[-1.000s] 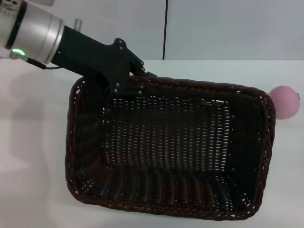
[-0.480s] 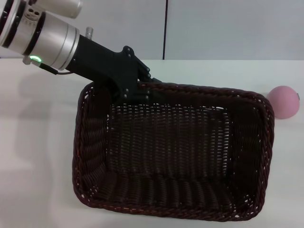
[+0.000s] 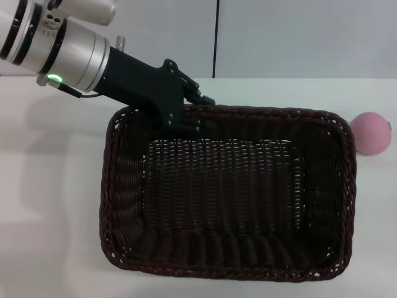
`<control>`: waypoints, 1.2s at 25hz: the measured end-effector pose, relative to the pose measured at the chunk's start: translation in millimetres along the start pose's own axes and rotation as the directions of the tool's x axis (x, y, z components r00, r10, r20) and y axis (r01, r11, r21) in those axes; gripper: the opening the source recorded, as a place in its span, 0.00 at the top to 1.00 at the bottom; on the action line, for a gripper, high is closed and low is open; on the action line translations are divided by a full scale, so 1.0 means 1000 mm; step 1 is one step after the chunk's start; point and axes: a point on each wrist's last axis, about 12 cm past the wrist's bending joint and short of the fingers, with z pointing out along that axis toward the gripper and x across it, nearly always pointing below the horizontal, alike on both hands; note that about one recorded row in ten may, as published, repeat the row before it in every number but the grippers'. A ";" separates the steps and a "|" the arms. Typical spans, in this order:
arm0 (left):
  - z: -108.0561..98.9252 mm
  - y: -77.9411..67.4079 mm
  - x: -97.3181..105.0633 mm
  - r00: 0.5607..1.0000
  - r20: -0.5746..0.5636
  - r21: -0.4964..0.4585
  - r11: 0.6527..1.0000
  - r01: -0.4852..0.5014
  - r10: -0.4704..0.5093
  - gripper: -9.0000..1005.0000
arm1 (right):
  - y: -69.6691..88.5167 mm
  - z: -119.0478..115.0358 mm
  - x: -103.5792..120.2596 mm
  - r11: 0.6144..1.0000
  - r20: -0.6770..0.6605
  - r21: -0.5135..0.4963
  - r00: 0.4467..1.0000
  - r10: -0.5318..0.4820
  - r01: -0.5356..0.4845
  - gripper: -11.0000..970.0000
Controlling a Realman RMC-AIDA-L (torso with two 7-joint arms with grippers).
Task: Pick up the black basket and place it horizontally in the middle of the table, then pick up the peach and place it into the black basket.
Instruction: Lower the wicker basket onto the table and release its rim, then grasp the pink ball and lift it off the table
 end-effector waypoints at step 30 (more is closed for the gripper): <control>-0.036 -0.045 0.101 0.618 0.786 -0.412 0.760 0.503 0.018 0.27 | 0.021 0.011 -0.012 0.939 -0.084 -0.289 0.972 -0.220 0.188 0.24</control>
